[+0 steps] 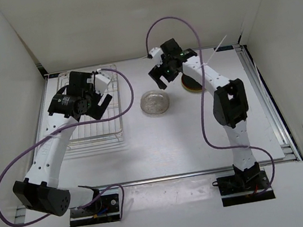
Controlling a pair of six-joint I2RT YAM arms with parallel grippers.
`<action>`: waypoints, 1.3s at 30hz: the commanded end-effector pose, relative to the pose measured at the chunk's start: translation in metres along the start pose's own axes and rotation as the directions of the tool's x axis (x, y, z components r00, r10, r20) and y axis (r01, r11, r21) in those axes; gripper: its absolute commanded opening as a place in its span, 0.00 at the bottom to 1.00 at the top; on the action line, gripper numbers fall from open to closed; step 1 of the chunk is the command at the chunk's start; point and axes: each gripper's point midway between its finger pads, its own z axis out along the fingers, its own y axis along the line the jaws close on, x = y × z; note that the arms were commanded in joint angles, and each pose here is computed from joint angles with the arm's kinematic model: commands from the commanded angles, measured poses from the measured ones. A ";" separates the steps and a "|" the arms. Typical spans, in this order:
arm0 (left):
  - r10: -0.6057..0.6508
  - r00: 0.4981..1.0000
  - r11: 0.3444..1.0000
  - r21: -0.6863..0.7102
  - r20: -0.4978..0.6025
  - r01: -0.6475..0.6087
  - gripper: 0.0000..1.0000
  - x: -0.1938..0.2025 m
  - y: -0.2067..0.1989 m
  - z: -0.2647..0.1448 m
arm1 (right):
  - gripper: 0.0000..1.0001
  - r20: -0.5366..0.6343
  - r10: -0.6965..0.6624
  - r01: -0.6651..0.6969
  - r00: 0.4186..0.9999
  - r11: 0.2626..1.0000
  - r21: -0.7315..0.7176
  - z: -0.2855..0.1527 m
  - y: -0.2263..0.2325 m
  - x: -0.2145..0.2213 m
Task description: Unload the plates from the dish rack
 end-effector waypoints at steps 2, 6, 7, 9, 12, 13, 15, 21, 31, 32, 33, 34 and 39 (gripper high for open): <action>-0.170 0.982 0.962 -0.201 0.080 0.183 1.00 -0.009 0.043 -0.006 | 1.00 0.192 0.138 -0.160 0.971 0.982 0.102 -0.104 -0.025 -0.045; -0.296 0.950 0.924 -0.222 0.096 0.310 1.00 -0.014 0.064 0.003 | 1.00 0.176 0.223 -0.253 0.959 0.952 0.174 -0.140 -0.043 -0.029; -0.331 0.940 0.912 -0.229 0.083 0.342 1.00 -0.009 0.071 0.005 | 1.00 0.186 0.242 -0.276 0.952 0.944 0.182 -0.152 -0.046 -0.025; -0.386 0.917 0.898 -0.189 0.100 0.398 1.00 -0.015 0.077 0.010 | 1.00 0.186 0.281 -0.317 0.942 0.925 0.209 -0.170 -0.055 -0.009; -0.453 0.886 0.874 -0.147 0.097 0.463 1.00 -0.011 0.084 0.018 | 1.00 0.191 0.343 -0.383 0.920 0.891 0.243 -0.190 -0.068 0.013; -0.460 0.882 0.873 -0.130 0.100 0.470 1.00 -0.011 0.084 0.019 | 1.00 0.190 0.363 -0.403 0.912 0.881 0.248 -0.195 -0.070 0.019; -0.488 0.867 0.858 -0.127 0.096 0.497 1.00 -0.006 0.091 0.024 | 1.00 0.215 0.392 -0.440 0.894 0.856 0.271 -0.213 -0.080 0.030; -0.566 0.820 0.814 -0.097 0.089 0.573 1.00 0.010 0.101 0.048 | 1.00 0.234 0.454 -0.509 0.860 0.804 0.309 -0.235 -0.097 0.063; -0.587 0.800 0.794 -0.109 0.120 0.599 1.00 0.013 0.112 0.053 | 1.00 0.227 0.481 -0.531 0.847 0.786 0.317 -0.236 -0.099 0.083; -0.586 0.800 0.793 -0.110 0.129 0.599 1.00 0.011 0.114 0.051 | 1.00 0.227 0.481 -0.531 0.847 0.786 0.317 -0.236 -0.099 0.083; -0.586 0.800 0.793 -0.110 0.129 0.599 1.00 0.011 0.114 0.051 | 1.00 0.228 0.480 -0.531 0.847 0.789 0.308 -0.236 -0.098 0.082; -0.592 0.794 0.788 -0.110 0.139 0.606 1.00 0.009 0.115 0.051 | 1.00 0.239 0.483 -0.538 0.842 0.785 0.307 -0.239 -0.097 0.080; -0.596 0.787 0.783 -0.100 0.160 0.614 1.00 0.005 0.116 0.048 | 1.00 0.247 0.479 -0.537 0.842 0.785 0.308 -0.241 -0.097 0.079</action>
